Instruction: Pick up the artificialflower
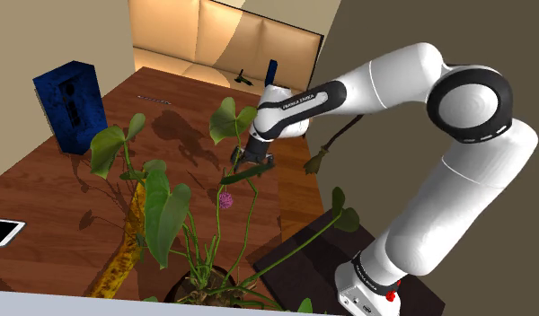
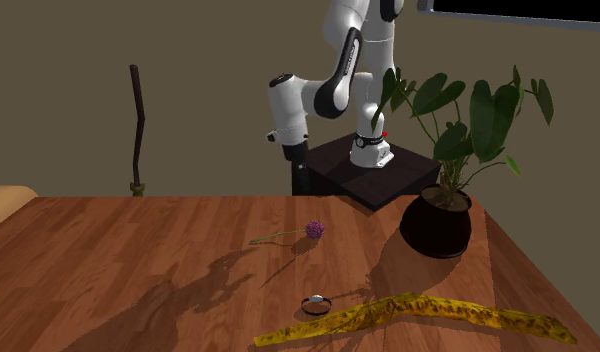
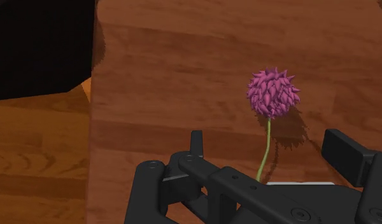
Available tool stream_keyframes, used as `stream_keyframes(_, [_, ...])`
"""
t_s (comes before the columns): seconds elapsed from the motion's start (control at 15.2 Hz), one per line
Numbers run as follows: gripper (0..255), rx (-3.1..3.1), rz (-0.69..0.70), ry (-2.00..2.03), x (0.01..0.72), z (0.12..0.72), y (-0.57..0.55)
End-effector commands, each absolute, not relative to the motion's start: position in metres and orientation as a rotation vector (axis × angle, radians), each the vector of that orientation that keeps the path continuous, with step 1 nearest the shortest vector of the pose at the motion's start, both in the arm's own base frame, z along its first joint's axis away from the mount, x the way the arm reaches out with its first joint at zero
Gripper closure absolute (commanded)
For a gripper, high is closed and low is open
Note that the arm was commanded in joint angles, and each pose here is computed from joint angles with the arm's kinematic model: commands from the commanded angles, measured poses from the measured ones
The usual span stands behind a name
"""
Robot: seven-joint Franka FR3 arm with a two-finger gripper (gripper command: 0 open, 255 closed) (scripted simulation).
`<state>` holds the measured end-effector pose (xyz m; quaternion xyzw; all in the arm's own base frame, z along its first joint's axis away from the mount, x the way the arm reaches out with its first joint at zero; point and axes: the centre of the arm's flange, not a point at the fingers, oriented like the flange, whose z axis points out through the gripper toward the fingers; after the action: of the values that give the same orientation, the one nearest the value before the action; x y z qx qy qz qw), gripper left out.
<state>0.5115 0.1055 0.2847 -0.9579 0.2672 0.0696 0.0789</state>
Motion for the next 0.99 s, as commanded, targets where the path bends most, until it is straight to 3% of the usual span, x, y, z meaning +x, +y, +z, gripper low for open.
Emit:
stream_keyframes(0.0, [0,-2.84,0.216,0.853,0.526,0.262,0.108])
stream_keyframes(0.53, [0,-2.73,0.246,1.044,0.586,0.18,0.123])
stream_keyframes(0.92, [0,-2.73,0.246,1.044,0.586,0.148,0.123])
